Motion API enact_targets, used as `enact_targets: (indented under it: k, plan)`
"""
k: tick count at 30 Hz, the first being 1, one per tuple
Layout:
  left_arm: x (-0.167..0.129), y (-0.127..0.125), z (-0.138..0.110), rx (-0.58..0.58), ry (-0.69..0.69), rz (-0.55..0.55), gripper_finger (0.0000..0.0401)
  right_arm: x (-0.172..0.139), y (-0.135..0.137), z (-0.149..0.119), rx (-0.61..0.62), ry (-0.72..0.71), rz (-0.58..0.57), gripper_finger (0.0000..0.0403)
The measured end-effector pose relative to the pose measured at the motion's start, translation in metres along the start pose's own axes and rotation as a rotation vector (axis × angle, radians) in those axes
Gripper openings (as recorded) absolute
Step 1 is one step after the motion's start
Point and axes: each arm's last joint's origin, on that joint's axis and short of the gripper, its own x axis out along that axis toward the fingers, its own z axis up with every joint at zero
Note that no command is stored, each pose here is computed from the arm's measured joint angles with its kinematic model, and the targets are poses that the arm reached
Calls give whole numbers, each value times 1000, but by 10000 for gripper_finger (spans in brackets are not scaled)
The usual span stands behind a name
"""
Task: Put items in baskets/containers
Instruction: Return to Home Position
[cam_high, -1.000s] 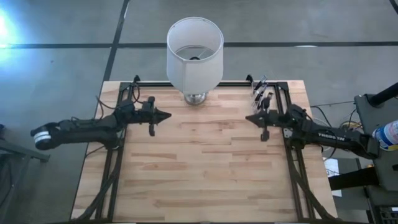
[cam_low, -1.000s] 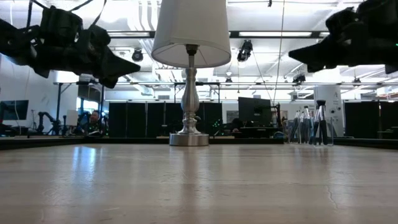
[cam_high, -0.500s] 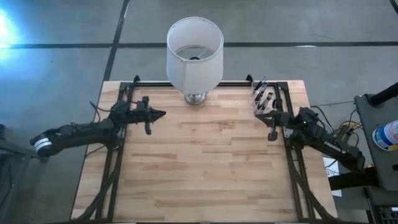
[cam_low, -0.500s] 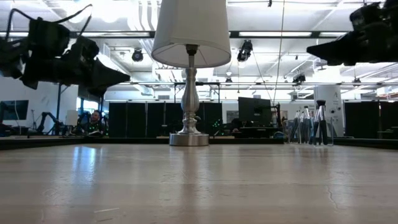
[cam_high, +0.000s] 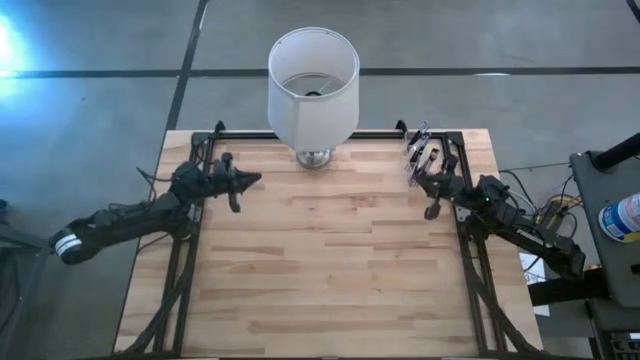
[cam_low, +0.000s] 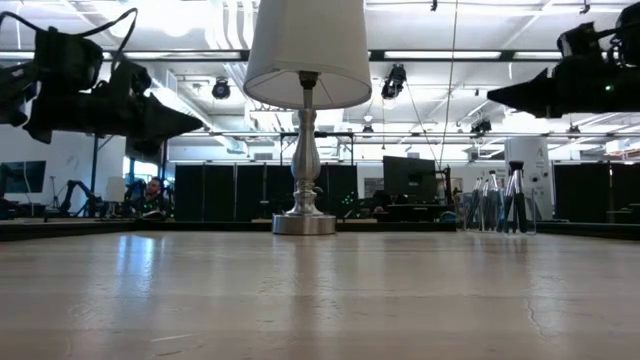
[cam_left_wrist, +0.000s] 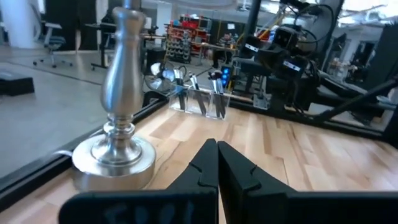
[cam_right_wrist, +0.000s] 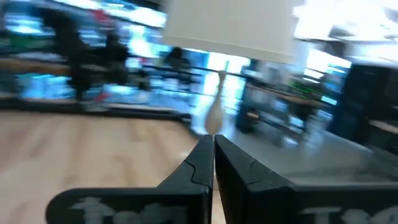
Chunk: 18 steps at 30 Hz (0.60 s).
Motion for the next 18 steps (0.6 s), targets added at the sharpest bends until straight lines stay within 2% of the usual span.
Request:
enact_targets:
  k: [3,9,15,18]
  plan:
    - [-3,2,2,-21,-15,25,0,0,-4,1,24,8,-154,8]
    - [-11,8,7,-38,-51,93,0,-2,-10,5,0,-21,-318,8]
    - [-24,14,-1,-111,32,206,0,-2,-11,4,-13,4,-374,8]
    - [-31,13,1,-70,16,262,0,-3,-13,3,5,14,-433,8]
